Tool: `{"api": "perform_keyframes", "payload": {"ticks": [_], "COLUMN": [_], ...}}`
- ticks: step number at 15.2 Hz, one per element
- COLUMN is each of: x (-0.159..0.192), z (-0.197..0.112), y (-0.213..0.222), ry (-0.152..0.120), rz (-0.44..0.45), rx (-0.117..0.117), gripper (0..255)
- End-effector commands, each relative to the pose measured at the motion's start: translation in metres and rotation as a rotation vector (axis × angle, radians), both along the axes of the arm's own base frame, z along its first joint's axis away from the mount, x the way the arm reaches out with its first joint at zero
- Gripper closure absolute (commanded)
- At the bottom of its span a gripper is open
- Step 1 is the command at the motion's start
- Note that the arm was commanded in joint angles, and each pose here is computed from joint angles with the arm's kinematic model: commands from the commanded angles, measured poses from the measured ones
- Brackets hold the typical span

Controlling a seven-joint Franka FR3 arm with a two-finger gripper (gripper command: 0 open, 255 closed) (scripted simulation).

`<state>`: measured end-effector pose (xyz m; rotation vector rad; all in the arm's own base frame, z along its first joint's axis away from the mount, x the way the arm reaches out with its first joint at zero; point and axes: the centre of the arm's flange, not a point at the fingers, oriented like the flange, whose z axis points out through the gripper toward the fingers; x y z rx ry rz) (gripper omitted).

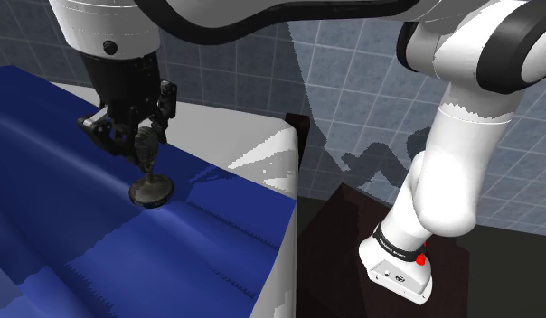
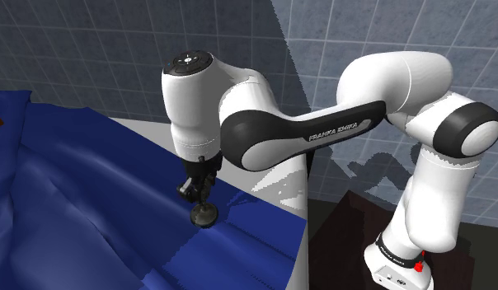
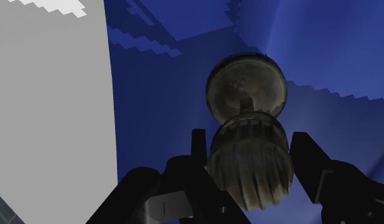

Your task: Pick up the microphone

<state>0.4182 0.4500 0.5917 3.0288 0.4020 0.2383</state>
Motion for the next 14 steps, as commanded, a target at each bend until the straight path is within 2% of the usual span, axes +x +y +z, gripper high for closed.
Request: {"api": "perform_keyframes", "payload": {"ticks": [1, 3, 14], "x": [0.001, 0.001, 0.001], "z": [-0.001, -0.001, 0.058], "y": [0.000, 0.000, 0.000], "ry": [0.001, 0.001, 0.001], "rz": [-0.001, -0.001, -0.001], "rx": [-0.001, -0.001, -0.001], "gripper": [255, 255, 255]}}
